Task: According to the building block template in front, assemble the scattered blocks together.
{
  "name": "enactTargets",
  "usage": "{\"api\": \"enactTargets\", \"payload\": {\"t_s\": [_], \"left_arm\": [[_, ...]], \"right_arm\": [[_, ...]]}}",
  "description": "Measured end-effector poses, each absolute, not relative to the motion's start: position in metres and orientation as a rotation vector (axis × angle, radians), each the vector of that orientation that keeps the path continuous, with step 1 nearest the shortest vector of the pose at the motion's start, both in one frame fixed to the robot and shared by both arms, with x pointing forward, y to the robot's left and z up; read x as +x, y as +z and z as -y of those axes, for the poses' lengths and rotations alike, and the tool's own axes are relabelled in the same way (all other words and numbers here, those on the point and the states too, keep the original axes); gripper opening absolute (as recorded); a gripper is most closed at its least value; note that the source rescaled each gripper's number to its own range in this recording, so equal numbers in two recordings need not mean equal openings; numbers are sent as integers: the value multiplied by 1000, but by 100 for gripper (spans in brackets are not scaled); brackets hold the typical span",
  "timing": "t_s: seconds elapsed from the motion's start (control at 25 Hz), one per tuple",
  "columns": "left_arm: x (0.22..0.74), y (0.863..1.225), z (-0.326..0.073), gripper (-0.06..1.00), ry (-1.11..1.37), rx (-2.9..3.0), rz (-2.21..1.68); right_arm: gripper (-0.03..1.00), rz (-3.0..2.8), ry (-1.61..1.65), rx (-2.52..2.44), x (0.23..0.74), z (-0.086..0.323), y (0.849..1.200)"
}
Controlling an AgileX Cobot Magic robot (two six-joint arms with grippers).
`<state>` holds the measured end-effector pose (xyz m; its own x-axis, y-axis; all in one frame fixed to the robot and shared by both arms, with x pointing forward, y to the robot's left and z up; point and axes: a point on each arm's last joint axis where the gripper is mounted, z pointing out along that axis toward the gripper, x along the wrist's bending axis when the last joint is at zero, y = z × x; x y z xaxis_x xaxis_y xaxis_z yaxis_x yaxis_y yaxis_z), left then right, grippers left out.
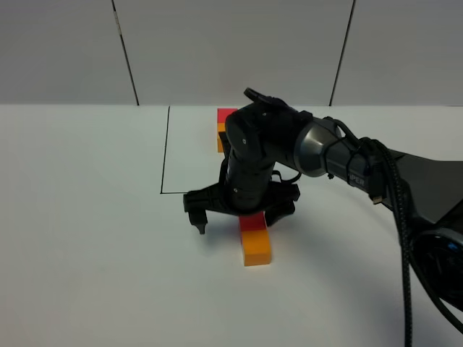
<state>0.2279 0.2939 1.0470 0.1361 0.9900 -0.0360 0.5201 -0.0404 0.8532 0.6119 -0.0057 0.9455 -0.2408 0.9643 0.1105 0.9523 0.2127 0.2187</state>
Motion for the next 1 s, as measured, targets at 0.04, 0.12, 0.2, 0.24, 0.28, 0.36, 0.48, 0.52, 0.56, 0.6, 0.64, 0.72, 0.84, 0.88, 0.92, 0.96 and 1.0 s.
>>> {"api": "enactTargets", "payload": {"t_s": [0.04,0.12,0.2,0.24,0.28,0.36,0.48,0.52,0.56,0.6,0.64,0.72,0.84,0.88,0.92,0.96,1.0], "left_arm": [[228,1047,-294,65,791,1664,-1481],[228,1047,-294,65,791,1664,-1481],[228,1047,-294,65,791,1664,-1481],[228,1047,-294,65,791,1664,-1481],[228,1047,-294,65,791,1664,-1481],[228,1047,-294,65,791,1664,-1481],[228,1047,-294,65,791,1664,-1481],[228,1047,-294,65,791,1664,-1481],[228,1047,-294,65,791,1664,-1481],[228,1047,-294,65,791,1663,-1481],[228,1047,-294,65,791,1663,-1481],[228,1047,-294,65,791,1663,-1481],[228,1047,-294,65,791,1663,-1481],[228,1047,-294,65,791,1663,-1481],[228,1047,-294,65,791,1663,-1481],[228,1047,-294,65,791,1663,-1481],[228,1047,-294,65,791,1663,-1481]], "right_arm": [[100,-2402,411,1892,612,6,956],[100,-2375,497,1885,615,13,980],[100,-2333,570,1908,622,25,999],[100,-2293,606,1941,629,39,1009],[100,-2262,627,1962,635,51,1015],[100,-2172,662,2007,649,84,1031],[100,-2035,703,2064,664,135,1053],[100,-1994,711,2082,667,150,1060],[100,-1946,715,2104,669,168,1066],[100,-1901,715,2125,670,186,1073],[100,-1862,705,2149,670,204,1078],[100,-1805,677,2179,664,236,1084],[100,-1758,622,2207,643,274,1086],[100,-1737,627,2202,634,284,1090],[100,-1725,627,2199,624,290,1092],[100,-1712,626,2194,609,297,1094],[100,-1705,627,2189,597,300,1092]]}}
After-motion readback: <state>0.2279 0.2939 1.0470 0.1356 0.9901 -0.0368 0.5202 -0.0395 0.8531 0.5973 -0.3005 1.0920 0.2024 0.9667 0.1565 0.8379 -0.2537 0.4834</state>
